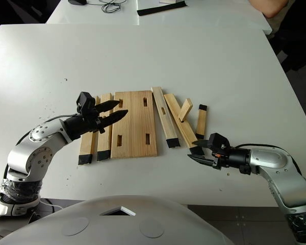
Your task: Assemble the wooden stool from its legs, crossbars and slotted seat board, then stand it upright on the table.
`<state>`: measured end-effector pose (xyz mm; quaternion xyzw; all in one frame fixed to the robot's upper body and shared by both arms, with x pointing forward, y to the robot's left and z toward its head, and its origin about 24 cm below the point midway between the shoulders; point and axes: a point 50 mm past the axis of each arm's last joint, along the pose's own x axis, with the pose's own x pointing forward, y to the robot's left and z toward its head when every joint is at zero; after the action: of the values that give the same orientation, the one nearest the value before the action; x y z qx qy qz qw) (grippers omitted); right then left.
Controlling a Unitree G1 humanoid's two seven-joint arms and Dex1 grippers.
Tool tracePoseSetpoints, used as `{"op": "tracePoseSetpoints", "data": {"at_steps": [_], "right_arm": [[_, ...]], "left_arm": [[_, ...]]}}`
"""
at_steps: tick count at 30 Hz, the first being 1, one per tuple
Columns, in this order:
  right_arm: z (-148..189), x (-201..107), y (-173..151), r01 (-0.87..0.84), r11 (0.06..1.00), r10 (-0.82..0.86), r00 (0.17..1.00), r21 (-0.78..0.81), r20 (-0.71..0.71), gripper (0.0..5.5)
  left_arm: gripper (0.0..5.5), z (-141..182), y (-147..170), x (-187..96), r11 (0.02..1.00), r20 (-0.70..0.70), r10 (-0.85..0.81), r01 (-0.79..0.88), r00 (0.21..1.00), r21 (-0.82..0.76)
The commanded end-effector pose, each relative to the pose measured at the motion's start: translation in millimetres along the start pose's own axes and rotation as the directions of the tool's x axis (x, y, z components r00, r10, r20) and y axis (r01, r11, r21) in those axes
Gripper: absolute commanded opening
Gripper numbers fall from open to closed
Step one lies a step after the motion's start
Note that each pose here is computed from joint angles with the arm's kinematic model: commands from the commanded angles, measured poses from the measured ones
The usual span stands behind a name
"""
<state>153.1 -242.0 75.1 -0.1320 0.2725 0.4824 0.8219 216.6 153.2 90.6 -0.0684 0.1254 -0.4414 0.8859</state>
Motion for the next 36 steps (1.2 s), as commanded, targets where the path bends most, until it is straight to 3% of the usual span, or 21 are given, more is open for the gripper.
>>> {"op": "tracePoseSetpoints", "data": {"at_steps": [1, 5, 14, 36], "right_arm": [[17, -8, 1, 0.15, 0.988, -0.151, 0.985, 0.025, 0.079, 2.62], [18, -10, 14, 0.213, 0.975, -0.219, 0.972, 0.065, 0.089, 3.2], [7, 4, 37, 0.287, 0.948, -0.296, 0.954, 0.136, 0.055, 3.2], [-21, 16, 52, 0.4, 0.905, -0.397, 0.916, 0.145, -0.055, 3.2]], "left_arm": [[2.7, 0, -1, -5, 0.999, 0.014, 0.034, -0.034, 0.999, -0.002], [2.7, -2, -3, -11, 0.998, 0.022, 0.065, -0.065, 0.998, -0.008], [2.7, -4, -5, -16, 0.993, 0.041, 0.118, -0.118, 0.992, -0.019], [2.7, -1, -3, -14, 0.992, 0.052, 0.126, -0.125, 0.991, -0.024]]}}
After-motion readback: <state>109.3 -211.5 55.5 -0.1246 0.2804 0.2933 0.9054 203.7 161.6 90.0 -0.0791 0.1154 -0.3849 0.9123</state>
